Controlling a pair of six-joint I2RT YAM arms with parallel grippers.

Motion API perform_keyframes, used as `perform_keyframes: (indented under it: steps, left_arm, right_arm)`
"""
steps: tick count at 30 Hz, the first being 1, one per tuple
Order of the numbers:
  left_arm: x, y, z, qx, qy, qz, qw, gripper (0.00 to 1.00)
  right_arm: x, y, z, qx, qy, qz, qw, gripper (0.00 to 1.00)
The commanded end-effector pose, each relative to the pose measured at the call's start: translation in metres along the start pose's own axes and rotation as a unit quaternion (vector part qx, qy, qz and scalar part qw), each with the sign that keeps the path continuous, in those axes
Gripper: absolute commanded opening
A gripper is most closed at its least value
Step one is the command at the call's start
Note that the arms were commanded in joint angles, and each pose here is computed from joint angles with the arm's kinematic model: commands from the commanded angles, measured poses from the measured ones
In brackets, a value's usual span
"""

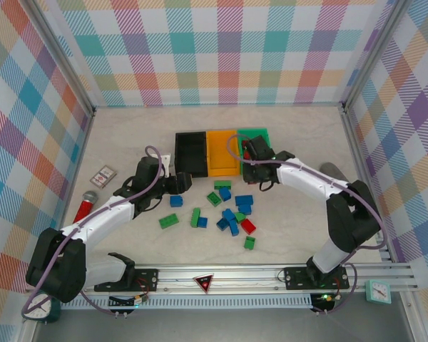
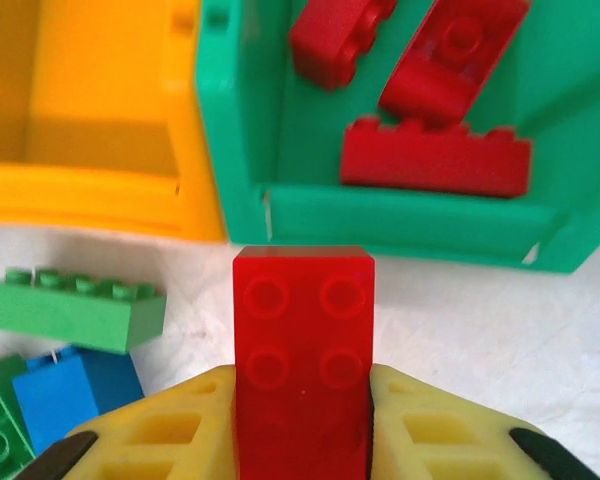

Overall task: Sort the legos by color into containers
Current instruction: Place the lego in the container.

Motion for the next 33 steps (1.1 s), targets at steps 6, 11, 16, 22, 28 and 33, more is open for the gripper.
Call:
perform_keyframes:
  steps: [6, 11, 16, 22, 28, 33]
  left_arm:
    - [-0.001, 0.002, 0.003, 0.007, -0.007, -0.001, 1.0, 0.68]
    - [-0.001, 0.002, 0.003, 0.009, -0.007, -0.003, 1.0, 0.68]
    - [-0.003, 0.001, 0.002, 0.012, -0.006, -0.005, 1.0, 0.68]
    - [-0.006, 0.0, 0.0, 0.016, -0.007, -0.011, 1.0, 0.69]
    - [-0.005, 0.001, 0.001, 0.017, -0.008, -0.009, 1.0, 0.69]
    - [-0.005, 0.0, 0.0, 0.018, -0.007, -0.01, 1.0, 0.69]
  right_arm:
    - [-0.006, -0.067, 0.004, 0.026, -0.04, -0.033, 0.998, 0.33]
    - [0.009, -0.095, 0.008, 0.028, -0.033, -0.036, 0.998, 0.33]
    - [0.028, -0.115, 0.002, 0.01, 0.009, -0.037, 0.999, 0.35]
    - [0.043, -0.129, -0.007, -0.005, 0.032, -0.027, 0.999, 0.39]
    - [0.038, -0.124, -0.006, -0.003, 0.02, -0.02, 1.0, 0.52]
    - [0.017, -0.099, -0.003, 0.002, -0.013, -0.016, 1.0, 0.53]
Point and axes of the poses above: each hand's point on the last joint's axis, 136 mm out from that joint toward the fingers, its own x axis out along the fingers, its own z axis along the line the jaws close on, y = z × x, the point moved 5 cm from there along -x, back along the fingers, and after that the axes turned 15 degrees about x, right-handed, at the moved point
